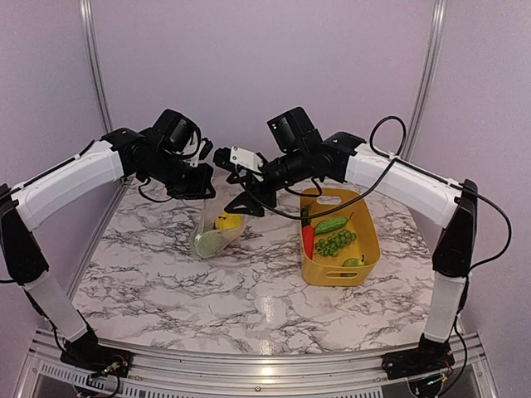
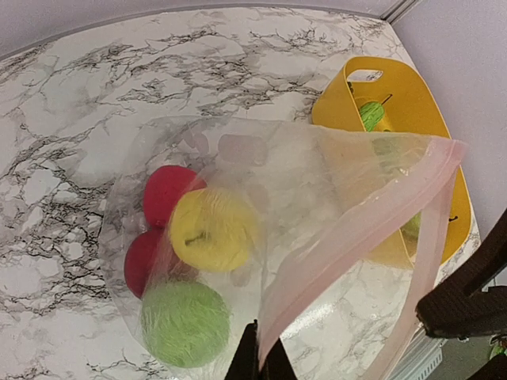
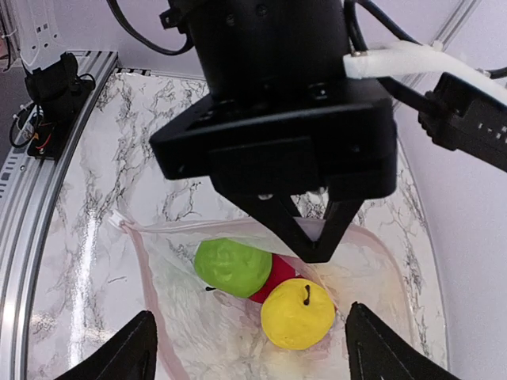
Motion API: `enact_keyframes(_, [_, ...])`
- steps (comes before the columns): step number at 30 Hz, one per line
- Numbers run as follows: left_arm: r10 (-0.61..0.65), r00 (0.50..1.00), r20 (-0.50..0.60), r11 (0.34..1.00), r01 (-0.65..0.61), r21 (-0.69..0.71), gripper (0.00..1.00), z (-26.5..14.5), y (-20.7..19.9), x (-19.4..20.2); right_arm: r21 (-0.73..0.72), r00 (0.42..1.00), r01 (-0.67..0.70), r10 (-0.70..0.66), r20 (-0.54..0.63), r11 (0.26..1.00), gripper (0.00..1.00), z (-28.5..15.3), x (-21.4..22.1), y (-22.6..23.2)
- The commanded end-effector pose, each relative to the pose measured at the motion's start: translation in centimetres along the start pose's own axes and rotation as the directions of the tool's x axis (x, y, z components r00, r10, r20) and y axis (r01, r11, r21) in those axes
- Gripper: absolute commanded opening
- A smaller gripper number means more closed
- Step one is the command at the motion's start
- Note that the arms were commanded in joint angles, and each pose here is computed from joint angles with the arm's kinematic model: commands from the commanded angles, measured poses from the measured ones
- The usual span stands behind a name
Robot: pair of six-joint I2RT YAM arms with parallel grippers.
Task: Place the food in the zip-top bag and seal the zipper
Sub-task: Place the fake fruit in the zipper food storage bag, then pass from the left arm to the right, then pass from the right arm to the left
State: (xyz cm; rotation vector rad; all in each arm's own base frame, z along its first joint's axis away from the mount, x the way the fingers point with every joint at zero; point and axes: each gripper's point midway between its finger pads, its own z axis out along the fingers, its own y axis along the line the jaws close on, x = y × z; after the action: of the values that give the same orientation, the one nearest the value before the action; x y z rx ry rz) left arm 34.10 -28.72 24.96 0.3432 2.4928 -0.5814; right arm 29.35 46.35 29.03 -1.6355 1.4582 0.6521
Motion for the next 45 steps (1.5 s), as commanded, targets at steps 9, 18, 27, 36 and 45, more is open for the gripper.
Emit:
enact_keyframes(9, [0.009, 1.0, 0.029, 0.999, -0.01, 0.034, 0.0, -1.0, -0.6, -0.6, -0.165, 0.966, 0.159, -0.188, -0.176, 0.973, 0.64, 0.2, 4.3, 5.2])
enact_keyframes(18, [0.027, 1.0, -0.004, 0.999, -0.027, 0.025, 0.16, -0.8, -0.3, 0.2, -0.159, 0.918, 0.276, -0.309, -0.249, 0.948, 0.19, 2.7, 5.0, 6.7])
enact_keyframes(27, [0.035, 0.995, -0.09, 0.999, -0.037, -0.023, 0.25, 0.0, 1.3, 3.2, -0.105, 0.927, 0.313, -0.328, -0.185, 0.944, 0.0, 1.3, 2.1, 6.0])
enact_keyframes(36, [0.044, 0.992, -0.118, 0.998, -0.048, -0.028, 0.05, 0.8, 1.3, 3.1, -0.105, 0.931, 0.303, -0.318, -0.18, 0.947, 0.0, 1.1, 1.9, 6.1])
enact_keyframes(45, [0.07, 0.997, -0.044, 0.996, -0.072, -0.052, 0.0, -1.8, 0.7, 0.2, -0.14, 0.96, 0.256, -0.269, -0.083, 0.957, 0.0, -1.7, -1.7, 7.3])
